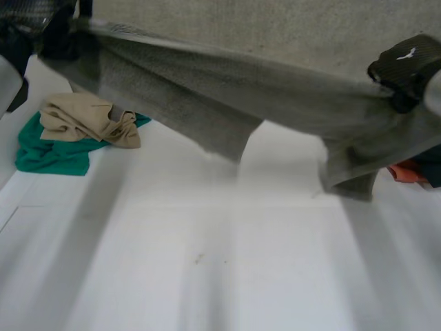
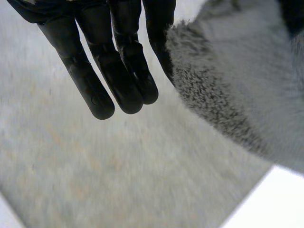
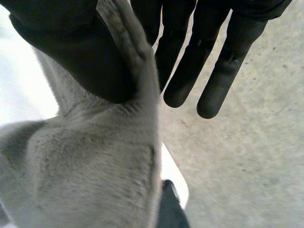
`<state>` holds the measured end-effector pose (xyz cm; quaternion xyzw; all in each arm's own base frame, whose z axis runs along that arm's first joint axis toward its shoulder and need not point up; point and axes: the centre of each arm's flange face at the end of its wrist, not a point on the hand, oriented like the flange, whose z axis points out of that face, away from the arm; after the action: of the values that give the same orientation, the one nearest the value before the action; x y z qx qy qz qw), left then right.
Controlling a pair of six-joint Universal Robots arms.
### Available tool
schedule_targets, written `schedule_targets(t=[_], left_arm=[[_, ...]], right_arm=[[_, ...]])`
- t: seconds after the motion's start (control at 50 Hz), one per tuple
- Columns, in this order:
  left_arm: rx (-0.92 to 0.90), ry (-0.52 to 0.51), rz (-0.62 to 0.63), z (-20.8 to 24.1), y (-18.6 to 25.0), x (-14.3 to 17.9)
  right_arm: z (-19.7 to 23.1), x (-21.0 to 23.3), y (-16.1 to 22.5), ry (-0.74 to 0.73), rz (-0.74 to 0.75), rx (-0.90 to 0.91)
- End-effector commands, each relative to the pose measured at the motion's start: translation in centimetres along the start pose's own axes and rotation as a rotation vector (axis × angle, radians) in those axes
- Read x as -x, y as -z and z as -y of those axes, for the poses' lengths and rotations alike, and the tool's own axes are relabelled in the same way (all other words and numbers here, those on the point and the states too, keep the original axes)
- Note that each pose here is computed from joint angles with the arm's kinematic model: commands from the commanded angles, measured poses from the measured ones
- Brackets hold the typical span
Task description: Fold the laundry.
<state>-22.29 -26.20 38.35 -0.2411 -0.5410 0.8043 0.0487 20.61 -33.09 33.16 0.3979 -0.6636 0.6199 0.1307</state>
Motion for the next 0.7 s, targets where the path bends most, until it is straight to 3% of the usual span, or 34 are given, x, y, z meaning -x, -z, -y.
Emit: schedule_targets(t=[0.02, 0.2, 0.28, 0.36, 0.4, 0.42, 0.48, 0.54, 0.56, 0.64, 0.7], left_arm=[[0.201, 0.030, -0.007, -3.5, 1.7, 0.4], [0.431, 0.030, -0.087, -9.8, 2.7, -1.6], [0.513, -0.086, -0.142, -13.7, 1.5, -2.1], [0.468, -0.180, -0.147, -14.4, -1.6, -1.8], [0.423, -0.193, -0.132, -14.3, -3.5, -1.5], [0.387, -0.200, -0.113, -13.9, -4.5, -1.2], [0.106, -0.222, 0.016, -9.8, -10.0, 0.9], [-0.084, -0.206, 0.128, -6.7, -12.3, 2.6], [-0.202, -0.187, 0.206, -5.0, -13.2, 3.9], [-0.379, -0.152, 0.338, -2.9, -14.0, 6.1], [-0.353, -0.149, 0.335, -3.5, -13.9, 6.0]], right_arm=[[1.1, 0.2, 4.0, 0.027, 0.132, 0.060], [-0.6, 2.2, 3.8, 0.017, 0.294, 0.121], [-2.3, 3.2, 1.0, 0.026, 0.329, 0.157], [-2.7, 3.2, -2.3, 0.026, 0.296, 0.122], [-2.2, 2.5, -4.0, 0.028, 0.232, 0.068], [-1.4, 1.1, -5.8, 0.015, 0.133, -0.002], [1.1, -2.7, -8.3, -0.039, -0.124, -0.182], [4.4, -6.6, -8.8, -0.107, -0.370, -0.399], [5.0, -7.1, -8.8, -0.118, -0.412, -0.444], [7.4, -9.2, -7.8, -0.135, -0.538, -0.596], [7.2, -8.7, -7.6, -0.134, -0.513, -0.582]])
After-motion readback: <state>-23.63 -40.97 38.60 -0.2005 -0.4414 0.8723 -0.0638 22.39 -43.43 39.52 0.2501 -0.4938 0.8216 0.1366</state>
